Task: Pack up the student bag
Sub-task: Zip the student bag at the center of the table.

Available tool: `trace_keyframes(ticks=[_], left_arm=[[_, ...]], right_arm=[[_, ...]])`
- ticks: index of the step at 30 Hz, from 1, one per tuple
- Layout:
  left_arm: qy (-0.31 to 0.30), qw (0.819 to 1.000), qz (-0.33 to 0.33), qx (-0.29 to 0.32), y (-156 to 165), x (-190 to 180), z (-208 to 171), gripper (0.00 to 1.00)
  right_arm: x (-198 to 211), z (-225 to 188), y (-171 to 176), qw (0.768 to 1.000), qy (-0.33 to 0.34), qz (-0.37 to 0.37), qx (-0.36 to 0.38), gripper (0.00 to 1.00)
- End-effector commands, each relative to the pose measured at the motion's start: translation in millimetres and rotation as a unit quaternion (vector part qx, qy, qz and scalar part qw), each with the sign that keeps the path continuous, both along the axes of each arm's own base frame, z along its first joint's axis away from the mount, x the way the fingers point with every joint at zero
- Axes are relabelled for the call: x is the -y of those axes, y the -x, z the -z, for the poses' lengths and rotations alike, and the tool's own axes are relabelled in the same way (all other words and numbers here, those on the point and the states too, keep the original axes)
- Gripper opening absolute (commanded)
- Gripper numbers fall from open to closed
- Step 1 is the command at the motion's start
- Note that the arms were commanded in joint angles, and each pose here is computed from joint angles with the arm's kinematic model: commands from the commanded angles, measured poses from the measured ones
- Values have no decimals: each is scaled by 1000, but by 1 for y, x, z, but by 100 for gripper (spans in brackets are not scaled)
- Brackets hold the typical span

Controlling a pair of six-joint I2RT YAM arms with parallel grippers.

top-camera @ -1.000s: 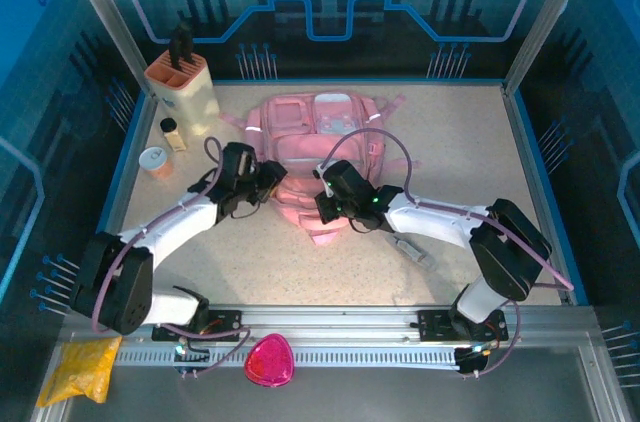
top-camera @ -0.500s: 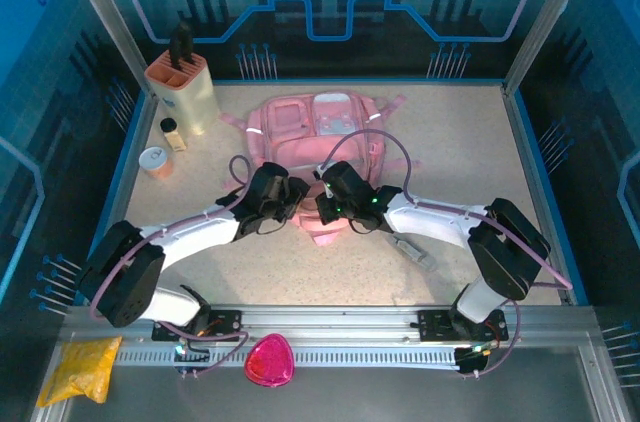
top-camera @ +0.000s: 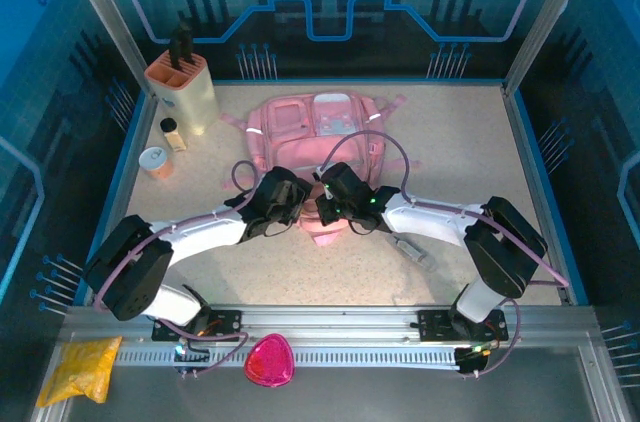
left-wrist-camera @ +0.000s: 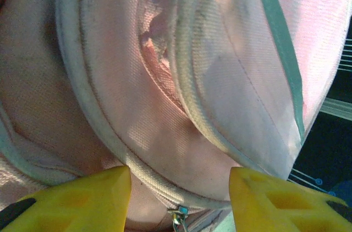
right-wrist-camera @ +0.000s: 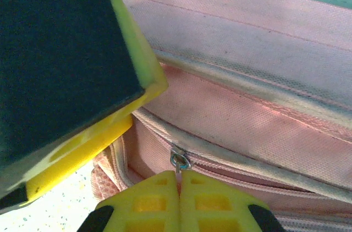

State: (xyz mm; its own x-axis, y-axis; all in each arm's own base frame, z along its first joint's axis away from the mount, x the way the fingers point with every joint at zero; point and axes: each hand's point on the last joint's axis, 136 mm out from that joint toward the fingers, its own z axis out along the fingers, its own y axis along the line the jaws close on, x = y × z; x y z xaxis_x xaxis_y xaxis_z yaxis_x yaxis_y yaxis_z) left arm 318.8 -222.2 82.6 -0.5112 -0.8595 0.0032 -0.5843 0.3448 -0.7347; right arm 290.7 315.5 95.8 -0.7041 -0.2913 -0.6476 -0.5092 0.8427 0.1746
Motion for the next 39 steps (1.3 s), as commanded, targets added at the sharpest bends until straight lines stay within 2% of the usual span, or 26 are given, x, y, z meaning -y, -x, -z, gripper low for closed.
trace_keyframes(ticks=[1, 4, 11, 15, 21, 29, 39], left_arm=[[-1, 1000, -22, -23, 4, 0, 17, 50], [-12, 999, -28, -22, -1, 0, 15, 40], [-34, 998, -39, -20, -5, -5, 17, 8], [-62, 996, -60, -18, 0, -24, 11, 0], [-91, 993, -71, 3, 1, -53, -8, 0], [-104, 991, -80, 12, 0, -95, -25, 0], [-111, 993, -38, 29, -30, -127, -45, 0]], right_arm=[[-11, -2, 4, 1000, -7, -14, -2, 0], [-11, -1, 4, 1000, -8, -14, -3, 0], [3, 0, 4, 1000, 20, -7, 13, 0], [19, 6, 5, 999, 42, 1, 20, 0], [52, 17, 6, 998, 53, 30, 19, 0], [92, 4, -10, 993, 76, 75, 47, 0], [89, -16, -17, 992, 75, 67, 70, 0]])
